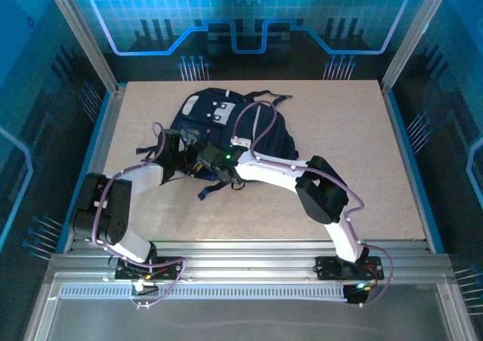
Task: Pack the student bag
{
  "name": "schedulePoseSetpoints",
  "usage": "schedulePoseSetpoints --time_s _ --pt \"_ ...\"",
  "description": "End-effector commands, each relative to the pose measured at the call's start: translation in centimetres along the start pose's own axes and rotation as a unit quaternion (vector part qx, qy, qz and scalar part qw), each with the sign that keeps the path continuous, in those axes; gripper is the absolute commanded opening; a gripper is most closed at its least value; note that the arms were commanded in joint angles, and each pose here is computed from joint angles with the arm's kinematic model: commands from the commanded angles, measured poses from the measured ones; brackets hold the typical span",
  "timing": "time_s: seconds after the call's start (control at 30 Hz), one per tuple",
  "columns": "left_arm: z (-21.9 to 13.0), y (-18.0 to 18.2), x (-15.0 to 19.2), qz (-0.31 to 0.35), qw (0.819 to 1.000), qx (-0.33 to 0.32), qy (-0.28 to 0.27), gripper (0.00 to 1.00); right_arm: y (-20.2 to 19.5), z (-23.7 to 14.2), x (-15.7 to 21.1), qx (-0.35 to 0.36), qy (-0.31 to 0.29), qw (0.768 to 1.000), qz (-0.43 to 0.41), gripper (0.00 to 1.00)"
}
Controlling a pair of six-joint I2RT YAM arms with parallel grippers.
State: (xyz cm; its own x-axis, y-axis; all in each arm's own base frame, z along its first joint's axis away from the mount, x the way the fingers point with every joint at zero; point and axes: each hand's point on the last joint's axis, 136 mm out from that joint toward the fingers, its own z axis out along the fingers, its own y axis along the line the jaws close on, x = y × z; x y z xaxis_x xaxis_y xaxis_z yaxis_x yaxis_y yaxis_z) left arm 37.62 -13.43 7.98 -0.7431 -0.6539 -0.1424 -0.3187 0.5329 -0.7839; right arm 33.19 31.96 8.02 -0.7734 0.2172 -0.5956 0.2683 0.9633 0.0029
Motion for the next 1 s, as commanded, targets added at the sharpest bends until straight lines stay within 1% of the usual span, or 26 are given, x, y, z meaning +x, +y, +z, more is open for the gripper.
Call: schedulePoseSetpoints --time_s 0.0,0.1,0.17,0.27,0.37,0.5,0.6,0.63,0.73,0.77,0.8,0.97 --pt "0.1 0.8 -1.2 -0.005 1.0 -0.008 -0.008 0.63 -3.8 -0.4 -1.8 0.038 -0.029 0.999 0.017 0.4" --pt "0.1 0.1 -1.8 -0.005 1.0 -0.001 -0.013 0.63 -4.0 -0.5 -1.9 0.007 -0.018 1.0 0.024 0.41" --pt "0.1 -0.4 -2.0 -0.005 1.0 0.005 -0.015 0.63 -2.3 -0.8 -2.4 -0.047 -0.015 0.998 0.028 0.44" --pt "-0.1 -0.8 -2.1 -0.004 1.0 0.008 -0.016 0.63 -0.3 -1.1 -2.8 -0.088 -0.012 0.996 0.021 0.51" --pt "-0.3 -0.7 -2.0 -0.001 1.0 0.004 -0.015 0.63 0.7 0.0 -2.7 -0.091 0.003 0.996 0.009 0.53" --pt "-0.5 -0.5 -1.9 0.003 1.0 -0.002 -0.016 0.63 0.0 1.7 -2.7 -0.073 0.013 0.997 0.009 0.51" --pt "-0.4 -0.3 -2.1 0.002 1.0 -0.005 -0.018 0.63 -1.0 2.5 -3.0 -0.057 0.007 0.998 0.004 0.44" --pt "-0.4 -0.3 -2.2 0.003 1.0 -0.007 -0.019 0.63 -1.4 2.6 -3.2 -0.052 0.001 0.999 -0.005 0.39" --pt "0.0 0.3 -3.0 0.005 0.999 -0.019 -0.026 0.63 -2.1 2.5 -3.8 -0.047 -0.007 0.998 -0.036 0.12" --pt "0.1 0.7 -3.4 0.008 0.999 -0.026 -0.032 0.63 -2.3 2.5 -3.8 -0.048 -0.004 0.998 -0.043 0.04" --pt "0.2 1.0 -3.9 0.011 0.999 -0.034 -0.037 0.63 -2.6 2.4 -3.9 -0.048 -0.003 0.998 -0.046 0.02" --pt "1.0 2.2 -6.6 0.008 0.997 -0.058 -0.06 0.62 -4.2 2.6 -4.3 -0.065 0.015 0.994 -0.092 0.0"
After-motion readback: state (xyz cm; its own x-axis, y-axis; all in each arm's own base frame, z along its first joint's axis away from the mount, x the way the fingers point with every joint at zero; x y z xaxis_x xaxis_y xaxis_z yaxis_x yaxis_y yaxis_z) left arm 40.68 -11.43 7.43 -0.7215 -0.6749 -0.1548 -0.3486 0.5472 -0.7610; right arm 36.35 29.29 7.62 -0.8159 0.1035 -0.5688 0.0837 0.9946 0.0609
